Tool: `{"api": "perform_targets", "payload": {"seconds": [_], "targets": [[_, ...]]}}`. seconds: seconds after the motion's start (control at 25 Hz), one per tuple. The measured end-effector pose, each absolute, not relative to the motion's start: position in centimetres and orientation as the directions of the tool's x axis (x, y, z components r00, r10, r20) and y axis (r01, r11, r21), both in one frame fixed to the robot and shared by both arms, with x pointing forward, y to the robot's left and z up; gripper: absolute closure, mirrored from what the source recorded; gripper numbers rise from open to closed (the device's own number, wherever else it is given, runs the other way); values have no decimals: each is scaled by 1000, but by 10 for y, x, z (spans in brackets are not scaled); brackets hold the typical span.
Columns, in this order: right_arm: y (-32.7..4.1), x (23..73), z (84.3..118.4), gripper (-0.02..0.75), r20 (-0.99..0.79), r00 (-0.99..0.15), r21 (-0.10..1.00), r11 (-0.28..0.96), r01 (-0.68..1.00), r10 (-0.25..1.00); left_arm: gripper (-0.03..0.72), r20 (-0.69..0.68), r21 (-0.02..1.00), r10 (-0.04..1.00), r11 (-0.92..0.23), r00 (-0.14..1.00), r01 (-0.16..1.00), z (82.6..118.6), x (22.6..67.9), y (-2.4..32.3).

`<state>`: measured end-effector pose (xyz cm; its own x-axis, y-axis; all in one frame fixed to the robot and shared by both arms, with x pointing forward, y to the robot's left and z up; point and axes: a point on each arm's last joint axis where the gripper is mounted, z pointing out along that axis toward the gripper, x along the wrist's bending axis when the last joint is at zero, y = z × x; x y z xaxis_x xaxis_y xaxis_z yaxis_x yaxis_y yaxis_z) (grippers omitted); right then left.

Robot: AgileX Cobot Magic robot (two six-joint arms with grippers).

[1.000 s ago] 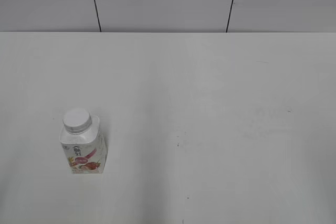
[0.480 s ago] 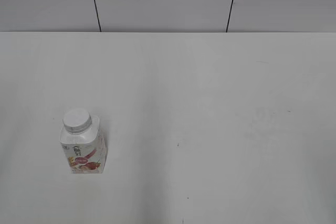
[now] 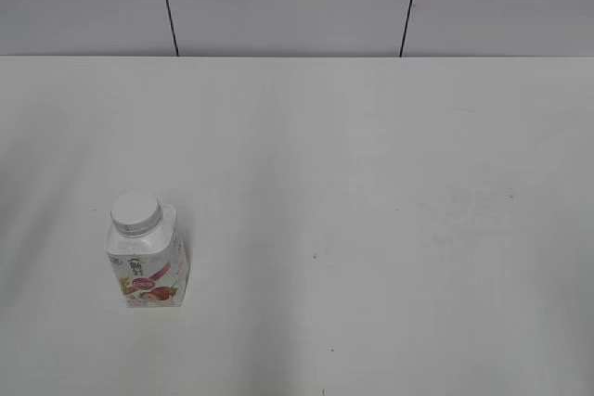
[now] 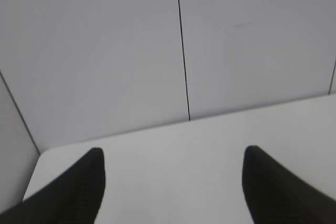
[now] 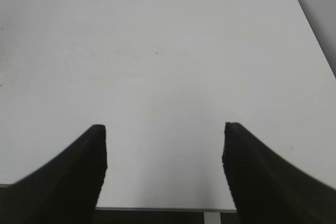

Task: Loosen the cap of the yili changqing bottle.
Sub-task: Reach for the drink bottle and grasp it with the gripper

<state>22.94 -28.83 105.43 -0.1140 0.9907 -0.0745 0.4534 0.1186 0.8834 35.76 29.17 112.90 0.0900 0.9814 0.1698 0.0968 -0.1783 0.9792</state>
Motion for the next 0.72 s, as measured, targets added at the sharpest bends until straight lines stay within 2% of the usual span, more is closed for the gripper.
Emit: {"api": "perform_targets", "payload": {"seconds": [0.16,0.28,0.4,0.72], "targets": [[-288,229,1054,192,-74,-114,883,119,453,991,189,165,986,978,-168,125,14,1097,381,285],[-288,229,1054,192,-74,-114,883,119,453,991,189,123,989,981,-134,152,66,1065,394,281],[-288,229,1054,192,-74,-114,883,119,453,991,189,144,975,967,-175,208,136,1040,399,277],[-288,229,1054,192,-74,-114,883,119,453,991,189,72,966,906,-168,417,198,1015,415,255]]}}
